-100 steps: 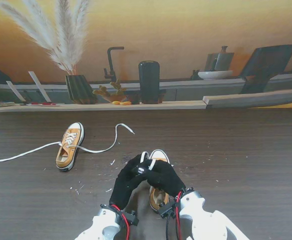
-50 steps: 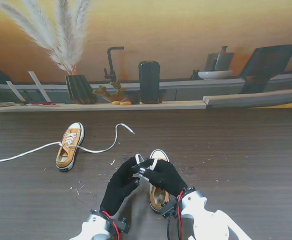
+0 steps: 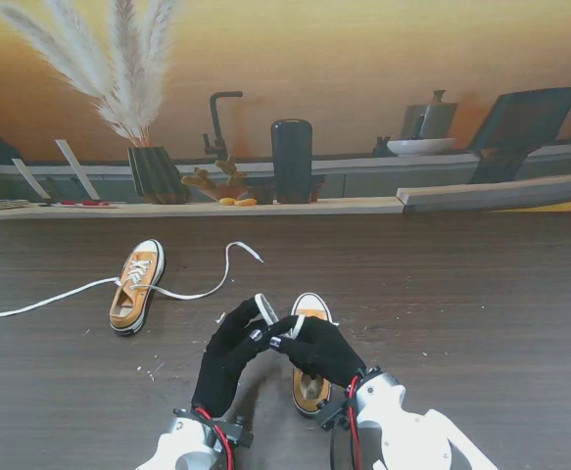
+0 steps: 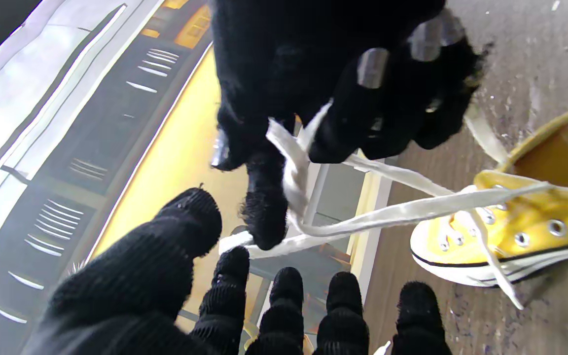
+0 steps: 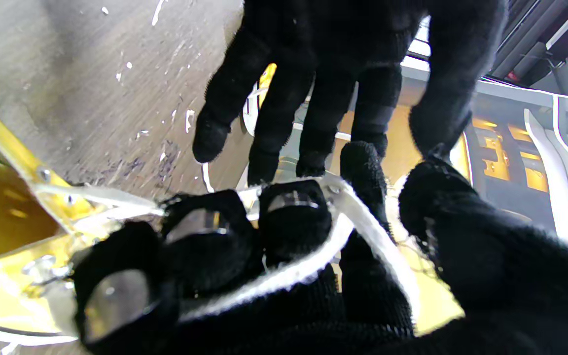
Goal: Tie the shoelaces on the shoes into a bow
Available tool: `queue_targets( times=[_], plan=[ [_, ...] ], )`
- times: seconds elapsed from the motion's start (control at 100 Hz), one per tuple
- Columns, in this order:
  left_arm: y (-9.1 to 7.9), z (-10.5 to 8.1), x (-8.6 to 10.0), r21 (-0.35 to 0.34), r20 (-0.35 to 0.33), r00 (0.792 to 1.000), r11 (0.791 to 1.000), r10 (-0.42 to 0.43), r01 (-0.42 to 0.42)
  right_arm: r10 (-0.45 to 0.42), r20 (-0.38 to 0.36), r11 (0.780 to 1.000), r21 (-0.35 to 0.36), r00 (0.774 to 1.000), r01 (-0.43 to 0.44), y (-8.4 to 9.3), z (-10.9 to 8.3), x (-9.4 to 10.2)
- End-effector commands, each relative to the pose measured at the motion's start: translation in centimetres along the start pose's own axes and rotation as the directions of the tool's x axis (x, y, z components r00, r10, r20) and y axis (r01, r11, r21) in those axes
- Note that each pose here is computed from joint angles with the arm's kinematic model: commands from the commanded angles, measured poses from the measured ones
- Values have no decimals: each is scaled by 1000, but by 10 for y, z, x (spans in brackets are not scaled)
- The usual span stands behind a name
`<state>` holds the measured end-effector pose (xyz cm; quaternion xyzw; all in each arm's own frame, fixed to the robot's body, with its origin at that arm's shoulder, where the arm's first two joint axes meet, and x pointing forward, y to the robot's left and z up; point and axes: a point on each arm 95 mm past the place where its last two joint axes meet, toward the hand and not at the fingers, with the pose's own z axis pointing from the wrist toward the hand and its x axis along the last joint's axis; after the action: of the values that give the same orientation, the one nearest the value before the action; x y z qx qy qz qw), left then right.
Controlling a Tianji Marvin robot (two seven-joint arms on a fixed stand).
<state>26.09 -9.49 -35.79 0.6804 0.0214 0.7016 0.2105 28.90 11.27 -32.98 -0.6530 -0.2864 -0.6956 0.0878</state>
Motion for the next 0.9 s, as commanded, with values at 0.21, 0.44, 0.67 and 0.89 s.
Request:
queue_targets(
  times=[0.21, 0.44, 0.67, 0.89],
  plan=[
    [16, 11, 17, 4, -10, 998, 998, -64, 64, -23, 7, 999, 49, 1000, 22, 0, -5, -4],
    [15, 21, 17, 110, 22, 1000, 994, -10, 7, -35, 4, 996, 85, 999, 35, 0, -8, -4],
    [20, 31, 14, 140, 63, 998, 989, 29, -38, -30, 5, 995, 100, 1000, 30, 0, -9, -5],
    [25, 37, 13, 159, 52, 997, 985, 52, -60, -31, 6, 994, 105, 999, 31, 1, -11, -6]
  ],
)
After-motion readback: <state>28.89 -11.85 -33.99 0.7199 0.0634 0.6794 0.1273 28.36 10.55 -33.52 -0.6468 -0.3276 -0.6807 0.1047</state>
